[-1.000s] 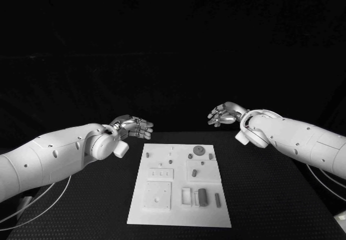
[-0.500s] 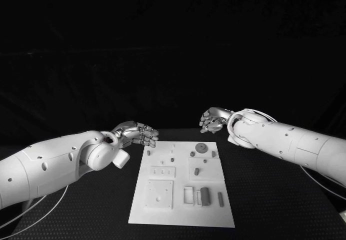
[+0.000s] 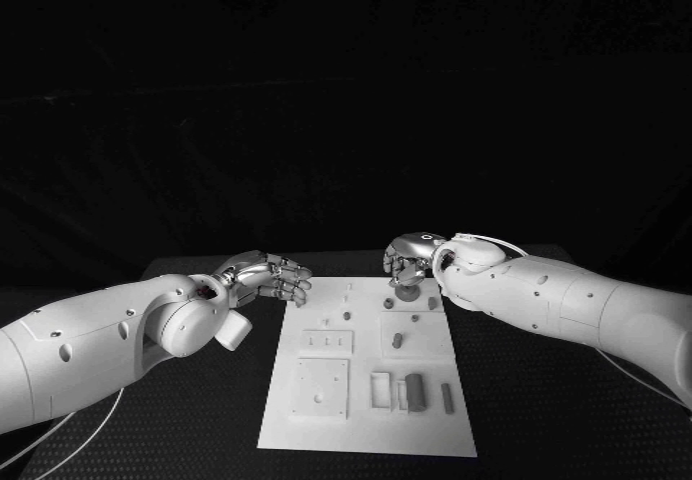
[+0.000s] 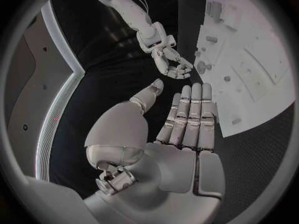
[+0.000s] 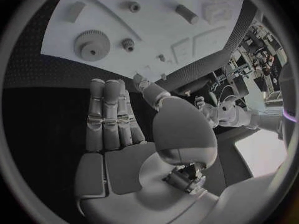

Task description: Assemble the parts on the task board

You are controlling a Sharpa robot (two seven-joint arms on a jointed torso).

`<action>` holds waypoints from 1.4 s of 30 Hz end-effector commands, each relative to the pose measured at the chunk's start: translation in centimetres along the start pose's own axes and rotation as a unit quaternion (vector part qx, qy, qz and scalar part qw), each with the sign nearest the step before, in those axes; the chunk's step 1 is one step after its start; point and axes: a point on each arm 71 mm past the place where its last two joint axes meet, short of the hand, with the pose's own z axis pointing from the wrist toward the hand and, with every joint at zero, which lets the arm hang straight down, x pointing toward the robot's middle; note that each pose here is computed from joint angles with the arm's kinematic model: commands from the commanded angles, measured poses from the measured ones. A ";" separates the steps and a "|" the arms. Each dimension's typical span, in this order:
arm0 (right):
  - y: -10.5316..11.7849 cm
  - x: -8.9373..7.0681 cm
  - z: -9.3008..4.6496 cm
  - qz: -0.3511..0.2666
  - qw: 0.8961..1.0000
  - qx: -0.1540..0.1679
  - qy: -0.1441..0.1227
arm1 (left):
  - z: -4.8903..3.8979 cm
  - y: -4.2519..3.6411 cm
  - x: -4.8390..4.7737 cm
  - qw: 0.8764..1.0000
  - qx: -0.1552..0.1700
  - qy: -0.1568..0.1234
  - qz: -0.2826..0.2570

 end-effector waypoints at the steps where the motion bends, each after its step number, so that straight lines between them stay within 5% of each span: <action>1: 0.5 0.4 0.1 -0.046 0.999 -0.012 0.010 | -0.05 -0.22 0.15 1.000 0.011 0.004 -0.005; 23: 0.9 2.2 -0.4 -0.079 0.996 -0.018 0.047 | -0.35 -0.05 -0.25 1.000 0.006 0.001 -0.006; 42: 0.4 2.7 -0.7 -0.100 0.994 -0.013 0.050 | -0.30 0.02 -0.36 1.000 0.005 0.002 -0.006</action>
